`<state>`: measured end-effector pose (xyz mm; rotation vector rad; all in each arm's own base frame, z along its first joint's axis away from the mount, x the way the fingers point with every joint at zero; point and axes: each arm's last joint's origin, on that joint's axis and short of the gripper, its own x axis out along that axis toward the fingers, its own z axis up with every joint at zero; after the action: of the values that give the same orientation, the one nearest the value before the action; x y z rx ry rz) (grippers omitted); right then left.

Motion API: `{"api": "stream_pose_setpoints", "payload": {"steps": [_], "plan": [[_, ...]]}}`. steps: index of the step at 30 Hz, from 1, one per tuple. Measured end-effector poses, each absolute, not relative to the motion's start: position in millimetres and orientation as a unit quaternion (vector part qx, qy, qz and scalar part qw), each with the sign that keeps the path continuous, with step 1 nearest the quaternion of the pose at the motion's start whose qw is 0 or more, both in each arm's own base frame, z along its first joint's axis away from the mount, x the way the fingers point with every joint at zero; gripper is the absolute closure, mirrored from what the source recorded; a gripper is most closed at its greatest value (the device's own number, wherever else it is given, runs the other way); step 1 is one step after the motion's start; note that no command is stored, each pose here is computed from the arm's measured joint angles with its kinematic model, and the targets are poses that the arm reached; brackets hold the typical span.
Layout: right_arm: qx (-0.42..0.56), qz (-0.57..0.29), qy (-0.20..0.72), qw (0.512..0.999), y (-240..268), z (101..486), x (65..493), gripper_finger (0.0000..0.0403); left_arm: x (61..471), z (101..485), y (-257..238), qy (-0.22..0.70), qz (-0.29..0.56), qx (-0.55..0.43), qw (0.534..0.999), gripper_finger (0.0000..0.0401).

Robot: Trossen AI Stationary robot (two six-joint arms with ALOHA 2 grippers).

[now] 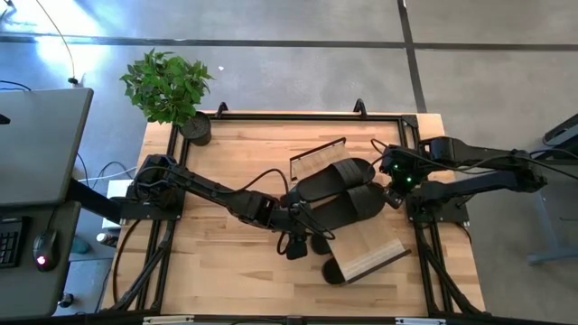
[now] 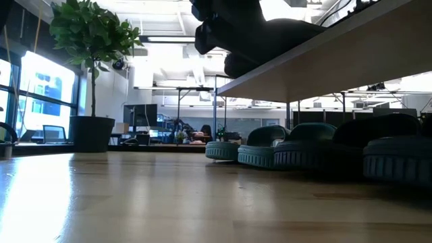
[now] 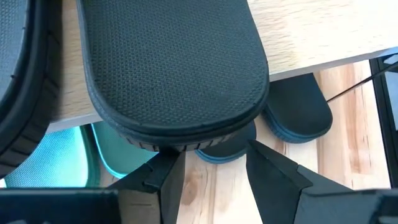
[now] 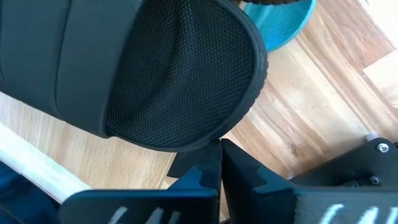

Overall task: Pick and place slides into the shelf
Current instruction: Adjust the pair of black slides on the shelf, then return to Home Position

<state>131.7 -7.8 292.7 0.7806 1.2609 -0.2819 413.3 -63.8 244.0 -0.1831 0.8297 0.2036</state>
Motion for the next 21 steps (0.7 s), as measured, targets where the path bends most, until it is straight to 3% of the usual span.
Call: {"api": "stream_pose_setpoints", "payload": {"steps": [11, 21], "plan": [[0.363, -0.139, 0.580, 0.716, -8, 292, 128, 0.0402, 411, 245, -65, 0.409, 0.090, -0.093, 0.904, 0.0247], [0.386, -0.155, 0.627, 0.658, -2, 295, 96, 0.0402, 387, 258, -66, 0.470, 0.083, -0.125, 0.870, 0.0247]]}}
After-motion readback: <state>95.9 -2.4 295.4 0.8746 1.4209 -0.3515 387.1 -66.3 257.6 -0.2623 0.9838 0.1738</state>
